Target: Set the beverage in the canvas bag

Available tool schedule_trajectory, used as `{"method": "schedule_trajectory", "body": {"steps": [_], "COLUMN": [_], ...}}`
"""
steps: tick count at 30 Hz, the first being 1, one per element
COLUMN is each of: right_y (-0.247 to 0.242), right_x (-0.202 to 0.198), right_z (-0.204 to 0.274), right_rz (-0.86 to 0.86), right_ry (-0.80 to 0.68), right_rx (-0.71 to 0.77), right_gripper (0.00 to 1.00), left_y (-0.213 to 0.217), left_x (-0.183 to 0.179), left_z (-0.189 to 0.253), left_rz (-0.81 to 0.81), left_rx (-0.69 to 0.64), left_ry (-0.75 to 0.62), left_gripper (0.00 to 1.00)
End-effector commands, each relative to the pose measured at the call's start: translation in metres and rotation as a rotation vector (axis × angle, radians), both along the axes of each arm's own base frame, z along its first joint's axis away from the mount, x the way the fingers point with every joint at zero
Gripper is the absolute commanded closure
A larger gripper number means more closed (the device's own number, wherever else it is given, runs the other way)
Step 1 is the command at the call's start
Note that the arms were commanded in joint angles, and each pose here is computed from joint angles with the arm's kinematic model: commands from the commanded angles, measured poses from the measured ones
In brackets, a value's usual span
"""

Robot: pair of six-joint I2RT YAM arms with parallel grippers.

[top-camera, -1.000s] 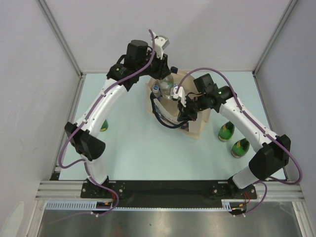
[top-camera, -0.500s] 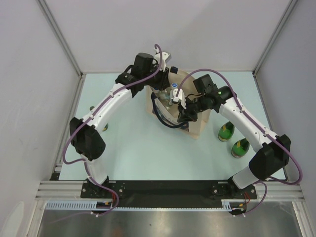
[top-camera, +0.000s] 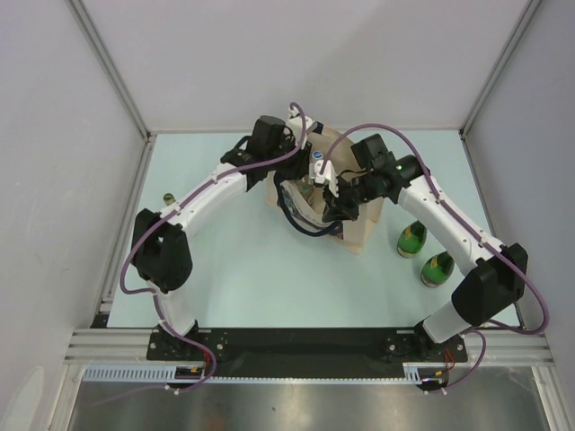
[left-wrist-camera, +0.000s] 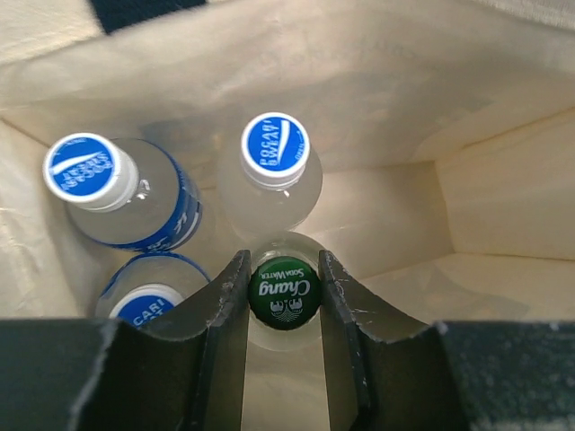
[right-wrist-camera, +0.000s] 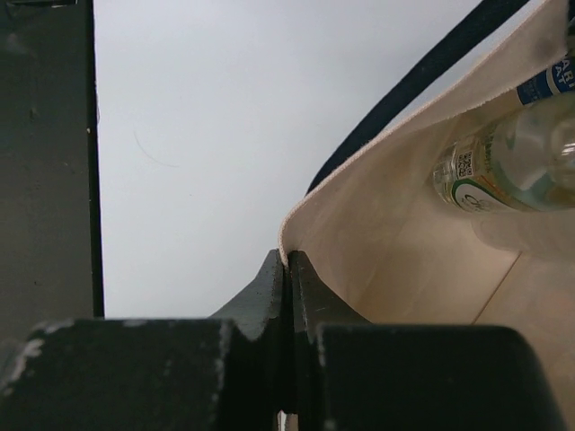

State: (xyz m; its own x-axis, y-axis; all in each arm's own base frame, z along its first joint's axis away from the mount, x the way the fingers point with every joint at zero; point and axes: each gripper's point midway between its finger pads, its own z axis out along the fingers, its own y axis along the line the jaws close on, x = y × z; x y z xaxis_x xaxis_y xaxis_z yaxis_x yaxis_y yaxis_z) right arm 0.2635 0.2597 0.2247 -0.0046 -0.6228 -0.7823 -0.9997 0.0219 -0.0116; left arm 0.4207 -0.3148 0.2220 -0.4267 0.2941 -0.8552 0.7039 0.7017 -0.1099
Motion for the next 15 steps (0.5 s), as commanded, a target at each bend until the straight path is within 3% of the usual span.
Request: {"method": "schedule_trajectory", "body": {"steps": [1, 15], "right_y": [0.005, 0.004], "right_x": [-0.014, 0.008], "right_z": [0.02, 0.069], "right_rz": [0.023, -0.009], "right_ry": [0.065, 0.074], "right_rx": [0.058, 0.195], "right_gripper": [1.0, 1.0], "left_y": [-0.02, -0.021], "left_x": [0.01, 0.008], "left_z": [0.045, 0.002], "left_rz": [-0.058, -0.071], "left_rx": [-0.092, -0.034], "left_ry": [-0.194, -0.145], "left_gripper": [1.0, 0.95]}}
